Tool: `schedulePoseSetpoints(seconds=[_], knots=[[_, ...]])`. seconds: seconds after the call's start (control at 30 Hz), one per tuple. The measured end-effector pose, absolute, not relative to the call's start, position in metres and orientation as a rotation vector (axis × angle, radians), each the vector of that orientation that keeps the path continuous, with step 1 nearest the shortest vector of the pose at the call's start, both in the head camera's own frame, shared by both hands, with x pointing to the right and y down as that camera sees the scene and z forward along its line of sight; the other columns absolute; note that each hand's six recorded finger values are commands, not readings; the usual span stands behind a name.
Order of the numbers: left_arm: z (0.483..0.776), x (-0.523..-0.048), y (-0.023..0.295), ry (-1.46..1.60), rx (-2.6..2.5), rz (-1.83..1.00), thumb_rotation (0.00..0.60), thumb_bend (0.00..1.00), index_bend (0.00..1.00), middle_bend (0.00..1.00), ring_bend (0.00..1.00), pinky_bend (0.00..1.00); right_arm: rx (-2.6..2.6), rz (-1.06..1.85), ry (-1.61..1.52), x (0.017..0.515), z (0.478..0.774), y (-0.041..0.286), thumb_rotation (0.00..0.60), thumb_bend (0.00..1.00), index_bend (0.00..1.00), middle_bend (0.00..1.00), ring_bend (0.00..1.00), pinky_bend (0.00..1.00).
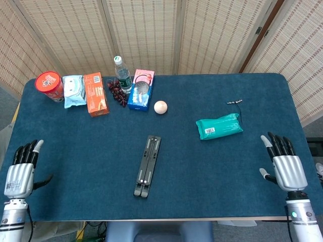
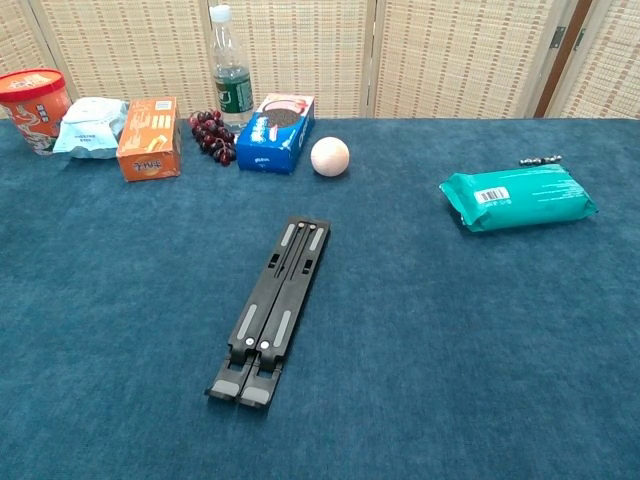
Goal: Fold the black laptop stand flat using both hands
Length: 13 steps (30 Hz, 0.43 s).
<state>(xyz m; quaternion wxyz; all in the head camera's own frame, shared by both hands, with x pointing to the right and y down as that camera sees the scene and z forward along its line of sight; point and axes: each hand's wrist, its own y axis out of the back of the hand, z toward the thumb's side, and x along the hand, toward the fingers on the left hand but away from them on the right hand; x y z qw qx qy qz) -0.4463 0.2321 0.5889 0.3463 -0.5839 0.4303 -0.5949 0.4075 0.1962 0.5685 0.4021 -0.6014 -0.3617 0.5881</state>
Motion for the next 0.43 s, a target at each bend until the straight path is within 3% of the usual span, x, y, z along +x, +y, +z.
schedulePoseSetpoints(seconds=[0.13, 0.43], knots=[[0.582, -0.449, 0.251, 1.117, -1.514, -1.568, 0.6, 0.15, 0.0, 0.05, 0.03, 0.0, -1.509, 1.491, -0.939, 0.416, 0.564, 0.211, 0.6, 0.12, 0.0, 0.0, 0.0, 0.0], [0.583, -0.446, 0.253, 1.134, -1.523, -1.556, 0.6, 0.15, 0.0, 0.05, 0.03, 0.0, -1.529, 1.466, -0.94, 0.411, 0.567, 0.211, 0.6, 0.12, 0.0, 0.0, 0.0, 0.0]])
